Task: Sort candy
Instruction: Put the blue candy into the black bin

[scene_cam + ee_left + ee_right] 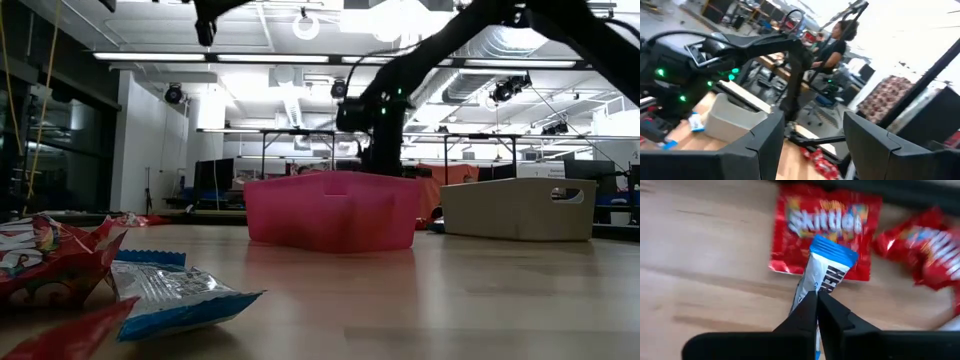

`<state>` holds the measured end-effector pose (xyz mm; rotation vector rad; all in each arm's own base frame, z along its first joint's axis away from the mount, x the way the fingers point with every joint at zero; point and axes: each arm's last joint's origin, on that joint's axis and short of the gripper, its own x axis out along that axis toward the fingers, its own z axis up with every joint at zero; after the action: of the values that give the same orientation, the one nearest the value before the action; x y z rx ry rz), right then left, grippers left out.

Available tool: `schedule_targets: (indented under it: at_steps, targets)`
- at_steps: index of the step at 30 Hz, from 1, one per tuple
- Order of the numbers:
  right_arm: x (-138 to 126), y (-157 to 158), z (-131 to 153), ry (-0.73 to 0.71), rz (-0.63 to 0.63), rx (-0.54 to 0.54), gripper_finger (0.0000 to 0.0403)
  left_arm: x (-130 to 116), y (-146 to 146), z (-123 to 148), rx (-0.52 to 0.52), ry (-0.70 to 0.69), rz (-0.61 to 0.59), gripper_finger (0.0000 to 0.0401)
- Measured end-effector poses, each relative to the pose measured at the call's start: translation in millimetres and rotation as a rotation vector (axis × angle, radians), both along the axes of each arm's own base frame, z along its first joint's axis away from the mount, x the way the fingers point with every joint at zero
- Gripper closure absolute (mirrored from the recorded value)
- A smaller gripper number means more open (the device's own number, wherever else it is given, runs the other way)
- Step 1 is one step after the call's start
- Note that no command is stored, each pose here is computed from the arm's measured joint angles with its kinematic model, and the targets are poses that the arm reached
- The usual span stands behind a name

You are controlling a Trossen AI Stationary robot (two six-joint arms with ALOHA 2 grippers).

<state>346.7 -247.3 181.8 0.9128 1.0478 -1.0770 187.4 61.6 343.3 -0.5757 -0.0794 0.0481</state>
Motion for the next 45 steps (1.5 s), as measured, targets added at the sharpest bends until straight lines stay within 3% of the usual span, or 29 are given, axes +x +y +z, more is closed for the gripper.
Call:
schedule_targets:
  at_steps: [7,13,18,24,30,38,41,45]
  targets:
    - [0.6,40.5,80.6,-0.096,0.346,-0.201,0.0401,-8.2,-9.1,6.1,0.009,-0.027,-0.055,0.021]
    - [-2.0,120.5,167.2,-0.384,0.813,-0.378,0.0402,7.8,-18.9,-4.6,0.02,0.037,-0.107,0.021]
    - [-9.1,189.6,223.2,-0.662,1.041,-0.56,0.0402,30.0,-25.3,-15.0,0.044,0.062,-0.038,0.021]
    - [-7.5,228.5,248.6,-0.841,1.08,-0.698,0.0403,57.0,-32.2,-12.5,0.127,-0.112,-0.021,0.021]
    - [-4.2,242.2,250.9,-0.892,1.107,-0.705,0.0403,74.7,-41.2,-16.6,0.219,-0.207,-0.047,0.0211]
    - [-3.7,246.4,250.9,-0.901,1.123,-0.702,0.0403,79.5,-46.5,-18.8,0.197,-0.229,-0.067,0.0214]
    - [-3.7,246.4,251.2,-0.905,1.123,-0.703,0.0403,79.5,-47.4,-18.7,0.199,-0.23,-0.069,0.0239]
    - [-3.5,246.2,251.1,-0.903,1.123,-0.704,0.0403,79.5,-47.4,-18.7,0.204,-0.23,-0.071,0.0313]
